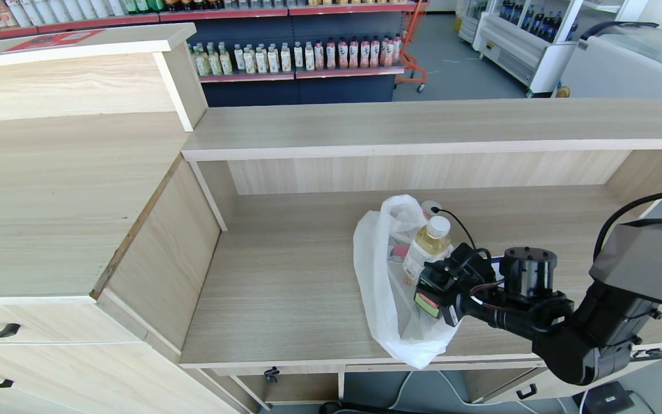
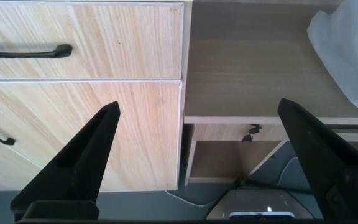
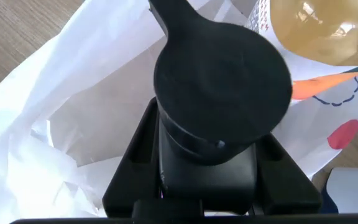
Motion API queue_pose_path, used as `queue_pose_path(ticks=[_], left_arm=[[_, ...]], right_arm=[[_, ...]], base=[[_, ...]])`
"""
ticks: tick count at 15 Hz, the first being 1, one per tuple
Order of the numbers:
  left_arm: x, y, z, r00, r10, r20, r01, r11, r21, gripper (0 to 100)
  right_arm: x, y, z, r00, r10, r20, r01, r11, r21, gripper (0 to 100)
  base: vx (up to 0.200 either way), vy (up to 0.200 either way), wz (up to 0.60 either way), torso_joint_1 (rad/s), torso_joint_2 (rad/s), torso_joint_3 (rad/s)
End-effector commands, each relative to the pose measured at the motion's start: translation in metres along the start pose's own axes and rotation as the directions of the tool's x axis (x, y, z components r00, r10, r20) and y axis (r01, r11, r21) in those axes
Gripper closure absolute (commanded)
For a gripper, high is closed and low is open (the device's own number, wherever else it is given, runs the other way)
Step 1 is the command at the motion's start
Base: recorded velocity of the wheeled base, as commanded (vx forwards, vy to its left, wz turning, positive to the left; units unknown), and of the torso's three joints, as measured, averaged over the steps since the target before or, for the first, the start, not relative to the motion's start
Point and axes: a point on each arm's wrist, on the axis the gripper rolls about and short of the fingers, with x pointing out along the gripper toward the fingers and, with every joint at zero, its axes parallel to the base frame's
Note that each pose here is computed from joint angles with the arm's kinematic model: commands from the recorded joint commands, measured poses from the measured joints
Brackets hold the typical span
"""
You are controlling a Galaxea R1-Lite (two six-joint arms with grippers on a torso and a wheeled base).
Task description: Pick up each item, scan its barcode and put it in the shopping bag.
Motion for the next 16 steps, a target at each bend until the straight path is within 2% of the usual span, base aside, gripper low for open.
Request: queue_pose_path(ticks=[1, 8, 9, 12, 16], left_arm=[[0.0, 0.0, 0.0, 1.0, 0.0, 0.0, 0.0, 1.0, 0.001, 0], [0.0, 0.0, 0.0, 1.0, 0.0, 0.0, 0.0, 1.0, 0.001, 0], [0.0, 0.0, 0.0, 1.0, 0.0, 0.0, 0.0, 1.0, -0.001, 0], [0.0, 0.0, 0.0, 1.0, 0.0, 0.0, 0.0, 1.0, -0.001, 0], [0.0, 0.0, 0.0, 1.0, 0.0, 0.0, 0.0, 1.0, 0.001, 0]], right_arm=[[0.003, 0.001, -0.006, 1.0, 0.006, -0.013, -0.006, 1.0, 0.006, 100], [0.004, 0.003, -0.009, 1.0, 0.004, -0.004, -0.004, 1.0, -0.002, 100], [0.002, 0.004, -0.01, 1.0, 0.007, -0.008, -0.007, 1.0, 0.0, 0], [-0.003, 0.001, 0.0, 1.0, -0.006, 0.023, 0.006, 1.0, -0.009, 0], [-0.044, -0.009, 0.059, 0.993, -0.04, 0.112, 0.044, 0.998, -0.034, 0]], base=[[0.0, 0.0, 0.0, 0.0, 0.0, 0.0], [0.0, 0.0, 0.0, 0.0, 0.0, 0.0], [0.0, 0.0, 0.0, 0.0, 0.0, 0.0], [0.0, 0.0, 0.0, 0.0, 0.0, 0.0], [0.0, 0.0, 0.0, 0.0, 0.0, 0.0]])
